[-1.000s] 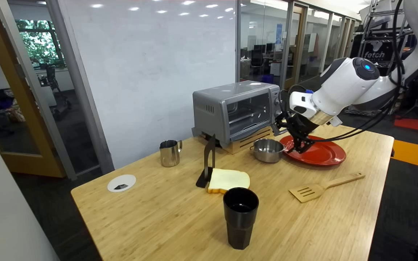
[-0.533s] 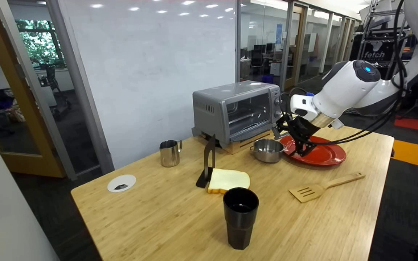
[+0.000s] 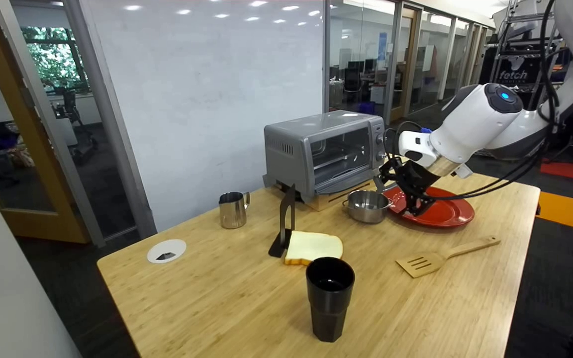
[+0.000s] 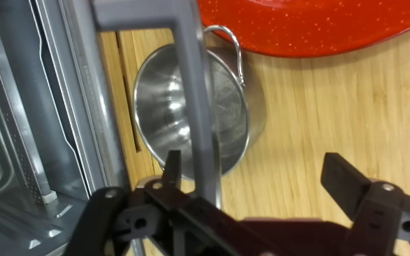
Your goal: Open the oven door
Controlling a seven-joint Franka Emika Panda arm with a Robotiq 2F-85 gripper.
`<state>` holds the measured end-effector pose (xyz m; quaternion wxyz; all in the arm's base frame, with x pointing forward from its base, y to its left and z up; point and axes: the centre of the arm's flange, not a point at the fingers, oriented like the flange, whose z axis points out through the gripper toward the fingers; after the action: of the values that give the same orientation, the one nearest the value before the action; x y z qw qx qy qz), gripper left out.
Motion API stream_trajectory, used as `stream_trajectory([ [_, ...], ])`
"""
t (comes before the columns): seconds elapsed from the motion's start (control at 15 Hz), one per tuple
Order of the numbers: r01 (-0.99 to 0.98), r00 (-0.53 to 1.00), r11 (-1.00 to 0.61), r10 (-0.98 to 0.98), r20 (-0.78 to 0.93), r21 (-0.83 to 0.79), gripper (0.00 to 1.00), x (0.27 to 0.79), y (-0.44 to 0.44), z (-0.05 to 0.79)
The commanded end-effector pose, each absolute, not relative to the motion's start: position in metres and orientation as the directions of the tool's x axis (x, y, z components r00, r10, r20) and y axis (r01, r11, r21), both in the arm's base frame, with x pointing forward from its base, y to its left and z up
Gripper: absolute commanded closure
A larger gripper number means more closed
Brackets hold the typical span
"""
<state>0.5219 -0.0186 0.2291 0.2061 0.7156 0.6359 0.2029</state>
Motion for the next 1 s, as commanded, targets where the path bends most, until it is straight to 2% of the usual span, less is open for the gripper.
stream_trajectory([
  [0.0, 0.832, 0.091, -0.087, 0.996, 0.019, 0.548, 0.0, 0.518, -0.014, 0.247],
  [0.4, 0.841, 0.077, -0.087, 0.996, 0.041, 0.534, 0.0, 0.501, -0.007, 0.264],
  [0.93, 0.802, 0.056, -0.079, 0.997, 0.056, 0.593, 0.0, 0.488, 0.015, 0.309],
])
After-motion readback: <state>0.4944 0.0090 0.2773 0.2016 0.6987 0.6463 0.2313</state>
